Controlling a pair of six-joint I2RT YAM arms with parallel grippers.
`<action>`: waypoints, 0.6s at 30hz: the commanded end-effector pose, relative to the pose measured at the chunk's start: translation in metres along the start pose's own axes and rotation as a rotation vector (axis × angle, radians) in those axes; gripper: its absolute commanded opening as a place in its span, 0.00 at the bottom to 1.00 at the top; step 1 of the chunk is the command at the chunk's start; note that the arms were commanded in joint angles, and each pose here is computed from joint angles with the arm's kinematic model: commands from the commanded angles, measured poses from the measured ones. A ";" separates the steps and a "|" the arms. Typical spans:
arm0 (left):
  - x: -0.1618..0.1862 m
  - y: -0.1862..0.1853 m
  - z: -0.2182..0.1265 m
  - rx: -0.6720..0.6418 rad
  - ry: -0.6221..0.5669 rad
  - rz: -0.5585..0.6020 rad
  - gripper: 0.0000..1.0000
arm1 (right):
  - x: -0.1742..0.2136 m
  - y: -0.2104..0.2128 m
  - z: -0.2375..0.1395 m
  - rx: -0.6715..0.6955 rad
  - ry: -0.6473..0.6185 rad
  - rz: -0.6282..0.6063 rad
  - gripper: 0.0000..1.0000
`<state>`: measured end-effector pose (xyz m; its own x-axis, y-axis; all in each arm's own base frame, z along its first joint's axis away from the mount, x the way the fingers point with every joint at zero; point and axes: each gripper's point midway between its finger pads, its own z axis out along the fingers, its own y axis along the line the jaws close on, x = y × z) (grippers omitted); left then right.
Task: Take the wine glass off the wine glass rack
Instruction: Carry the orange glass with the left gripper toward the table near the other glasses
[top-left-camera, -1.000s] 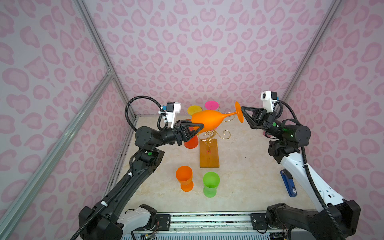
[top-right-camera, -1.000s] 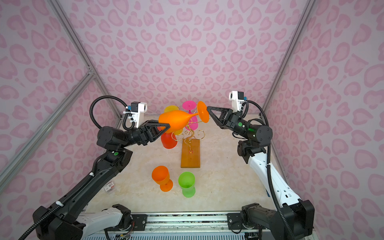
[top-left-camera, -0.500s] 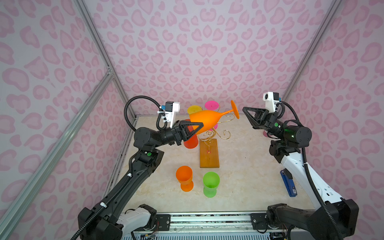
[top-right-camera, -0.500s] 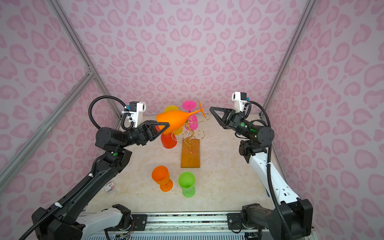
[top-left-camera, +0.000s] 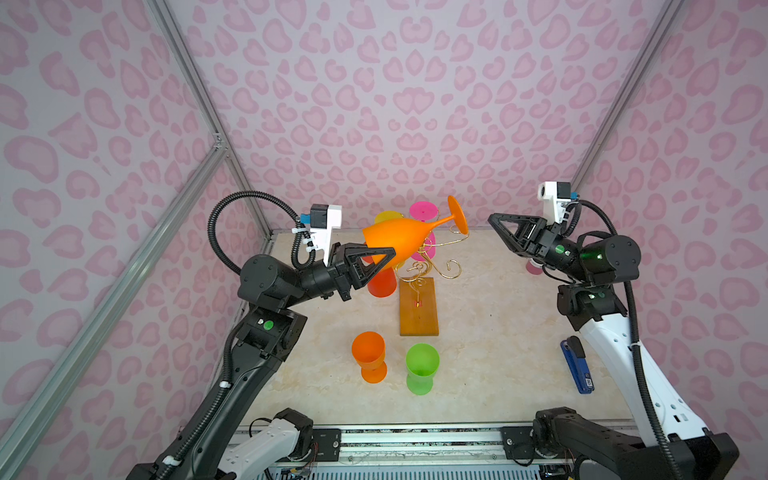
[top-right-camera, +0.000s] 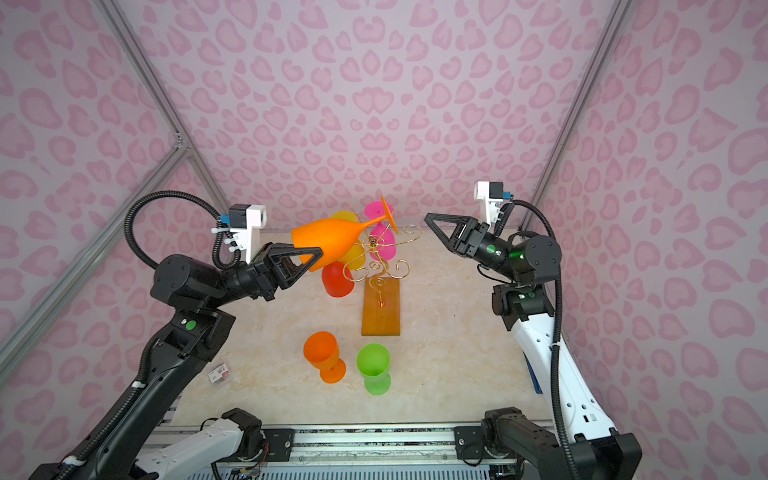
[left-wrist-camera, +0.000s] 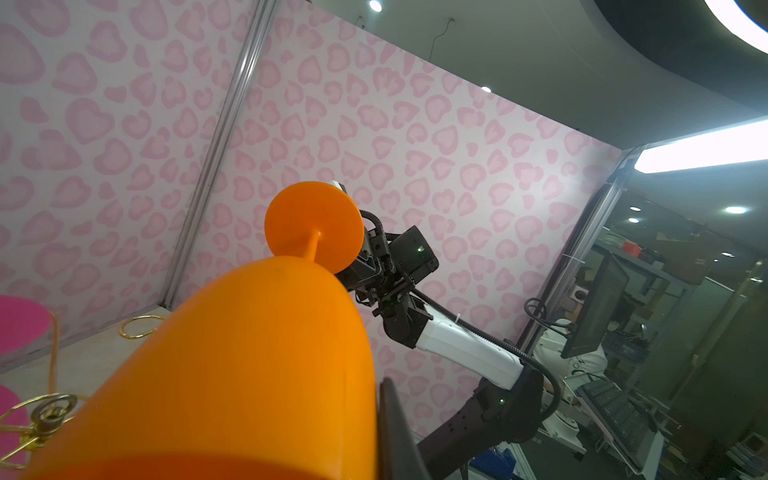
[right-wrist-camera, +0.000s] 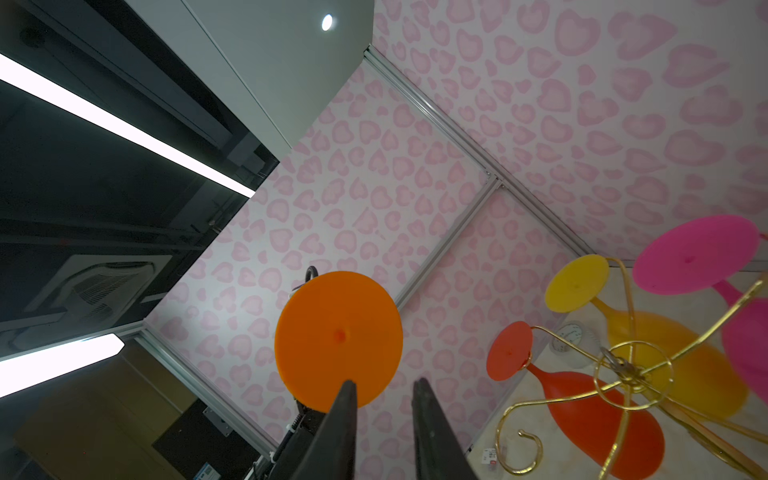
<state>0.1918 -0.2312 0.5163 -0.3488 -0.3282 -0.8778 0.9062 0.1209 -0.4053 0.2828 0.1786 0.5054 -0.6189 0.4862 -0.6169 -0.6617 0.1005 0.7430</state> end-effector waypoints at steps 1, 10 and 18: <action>0.013 0.018 -0.015 -0.192 0.058 0.049 0.02 | 0.018 -0.052 -0.011 0.263 0.060 -0.079 0.28; -0.004 0.020 -0.098 -0.676 0.002 0.167 0.02 | 0.020 -0.093 -0.025 0.436 0.048 -0.111 0.31; -0.001 0.046 -0.151 -1.012 0.000 0.125 0.01 | 0.020 -0.115 -0.028 0.504 0.059 -0.114 0.31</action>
<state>0.1888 -0.1082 0.4824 -0.2359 -0.2823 -0.9299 0.4630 0.8087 -0.3629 0.3301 0.1561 0.4061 -0.6014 0.4117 -0.6847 -0.4551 0.5278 0.7171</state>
